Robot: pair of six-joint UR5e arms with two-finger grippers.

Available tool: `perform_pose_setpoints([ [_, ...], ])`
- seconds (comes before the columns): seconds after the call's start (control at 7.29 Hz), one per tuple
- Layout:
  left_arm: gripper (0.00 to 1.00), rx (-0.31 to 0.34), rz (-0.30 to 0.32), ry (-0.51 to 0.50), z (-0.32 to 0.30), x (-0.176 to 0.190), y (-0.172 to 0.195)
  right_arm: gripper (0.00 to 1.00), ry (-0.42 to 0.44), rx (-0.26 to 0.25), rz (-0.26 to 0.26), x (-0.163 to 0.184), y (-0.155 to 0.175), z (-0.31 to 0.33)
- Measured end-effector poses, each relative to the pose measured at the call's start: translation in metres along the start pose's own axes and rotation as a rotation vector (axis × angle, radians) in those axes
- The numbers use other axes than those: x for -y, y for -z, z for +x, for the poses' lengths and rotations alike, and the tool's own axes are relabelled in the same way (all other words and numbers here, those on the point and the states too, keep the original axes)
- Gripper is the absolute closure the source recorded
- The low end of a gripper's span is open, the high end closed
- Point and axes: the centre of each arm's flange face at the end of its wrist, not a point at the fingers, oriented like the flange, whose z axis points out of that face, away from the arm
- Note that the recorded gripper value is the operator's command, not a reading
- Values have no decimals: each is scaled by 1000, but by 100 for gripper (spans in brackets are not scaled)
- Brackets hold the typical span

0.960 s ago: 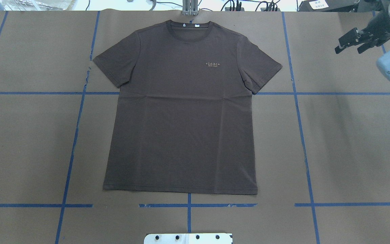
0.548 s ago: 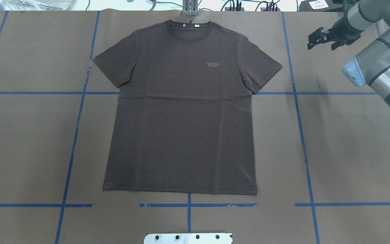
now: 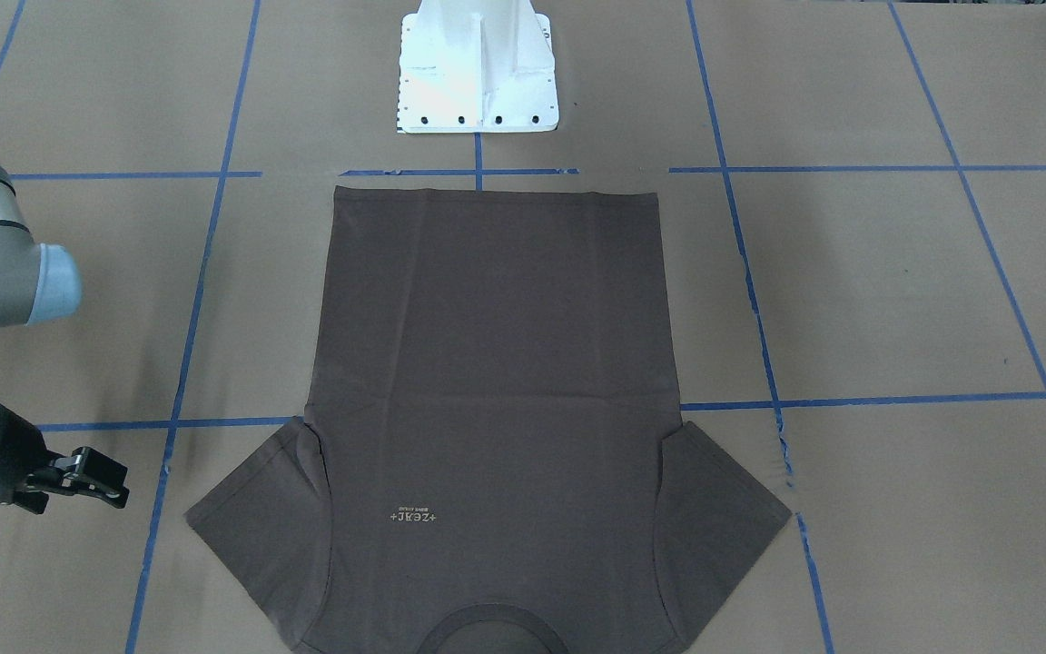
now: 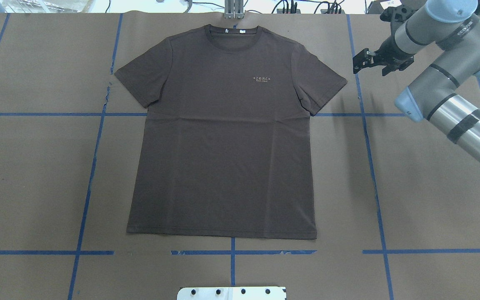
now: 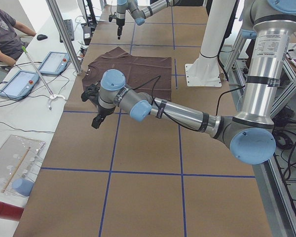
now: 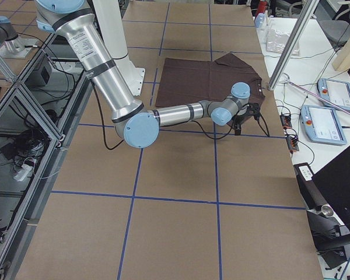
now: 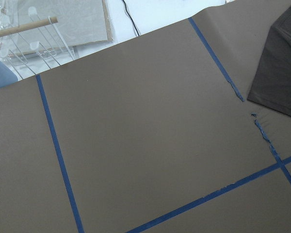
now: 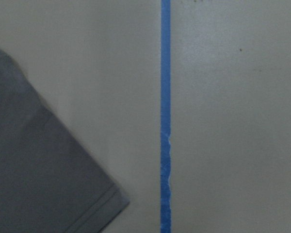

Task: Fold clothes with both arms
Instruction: 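Move the right gripper over the sleeve nearest it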

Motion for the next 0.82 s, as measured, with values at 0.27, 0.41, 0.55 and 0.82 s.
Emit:
perform_pose_setpoints([
  [0.27,0,-1,1,-2,0,0,0,1,-12,-38,3,-1,-33,-43],
  [0.41,0,-2,2,-3,0,0,0,5,-18,-52,-5,-2,-44,-49],
  [0.55,0,-10,0,-3,0,0,-1,11,-25,-63,-12,-4,-51,-48],
  [0.82,0,-31,-5,-1,2,-1,-1,34,-36,-77,-22,-5,-58,-42],
])
